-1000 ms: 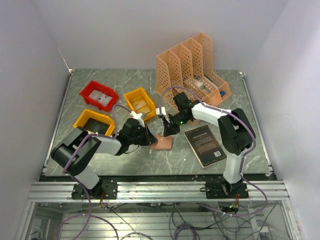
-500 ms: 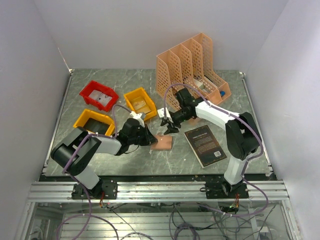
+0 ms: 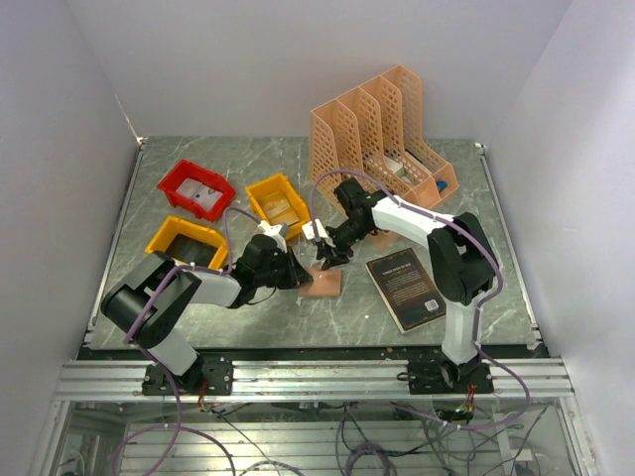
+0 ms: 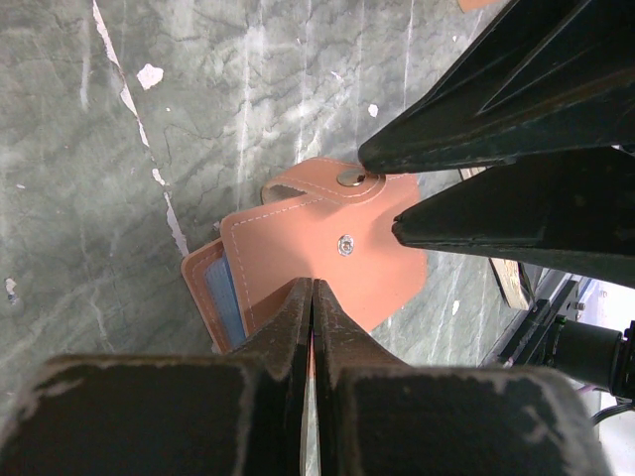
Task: Put the credit cards into the card holder
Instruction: Close the card holder at the center of the board.
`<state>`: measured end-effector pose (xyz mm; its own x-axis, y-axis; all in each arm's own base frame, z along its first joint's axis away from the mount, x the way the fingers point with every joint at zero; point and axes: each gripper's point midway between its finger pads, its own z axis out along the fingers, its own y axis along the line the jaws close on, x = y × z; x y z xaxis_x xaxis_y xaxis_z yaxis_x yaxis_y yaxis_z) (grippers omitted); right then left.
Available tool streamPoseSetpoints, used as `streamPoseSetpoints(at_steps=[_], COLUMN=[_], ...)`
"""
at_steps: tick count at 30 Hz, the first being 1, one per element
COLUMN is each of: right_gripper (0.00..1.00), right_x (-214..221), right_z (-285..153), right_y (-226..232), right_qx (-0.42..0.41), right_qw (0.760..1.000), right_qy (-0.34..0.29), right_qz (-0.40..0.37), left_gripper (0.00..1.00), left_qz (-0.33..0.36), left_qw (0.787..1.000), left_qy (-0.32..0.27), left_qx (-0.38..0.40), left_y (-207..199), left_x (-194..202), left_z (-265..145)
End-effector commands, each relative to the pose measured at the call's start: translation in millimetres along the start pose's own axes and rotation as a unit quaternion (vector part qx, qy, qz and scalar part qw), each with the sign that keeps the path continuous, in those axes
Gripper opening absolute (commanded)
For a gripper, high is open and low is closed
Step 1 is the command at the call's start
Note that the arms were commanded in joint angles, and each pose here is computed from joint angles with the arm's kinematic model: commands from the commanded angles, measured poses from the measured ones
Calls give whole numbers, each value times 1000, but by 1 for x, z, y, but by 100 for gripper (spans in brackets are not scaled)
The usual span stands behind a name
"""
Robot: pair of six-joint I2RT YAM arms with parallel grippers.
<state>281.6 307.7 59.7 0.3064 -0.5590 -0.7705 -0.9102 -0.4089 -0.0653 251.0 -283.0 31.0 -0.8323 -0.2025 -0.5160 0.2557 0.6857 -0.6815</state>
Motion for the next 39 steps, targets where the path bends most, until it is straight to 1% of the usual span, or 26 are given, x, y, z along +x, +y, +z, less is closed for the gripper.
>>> streamPoseSetpoints(at_steps=[1,4,9,13,17,22,26,31,34,38,39], right_gripper=[33,27,23,16,13,11,15,15,12,0,0], right_x=[1,3,4,3,4,6,8,7,8,5,5], right_z=[3,5,6,5,4,7,9,10,10,8,8], right_y=[-3,-5,-6,-6,-7,-8,-10,-10,-9,-8,-9], right_qx=[-7,-10,-8,-8,-6,-2,3,5,2,-2,-2], right_qw=[1000,1000,1000,1000,1000,1000,999,999,999,999,999], right_qy=[9,12,13,16,20,26,29,31,33,34,35], right_qz=[0,8,10,13,14,16,18,16,17,15,15], left_gripper=[7,7,7,7,7,7,7,7,7,7,7], left_qz=[5,5,5,5,5,4,4,2,1,2,2], left_qw=[999,999,999,999,999,999,999,999,999,999,999], left_qy=[26,26,25,25,26,24,24,24,24,24,24], left_qx=[-30,-29,-30,-29,-28,-27,-26,-23,-23,-25,-25], left_y=[20,20,19,19,19,18,17,17,17,18,17], left_x=[18,18,17,17,18,16,16,17,17,17,17], left_z=[0,-1,-1,0,0,0,-1,0,0,0,0])
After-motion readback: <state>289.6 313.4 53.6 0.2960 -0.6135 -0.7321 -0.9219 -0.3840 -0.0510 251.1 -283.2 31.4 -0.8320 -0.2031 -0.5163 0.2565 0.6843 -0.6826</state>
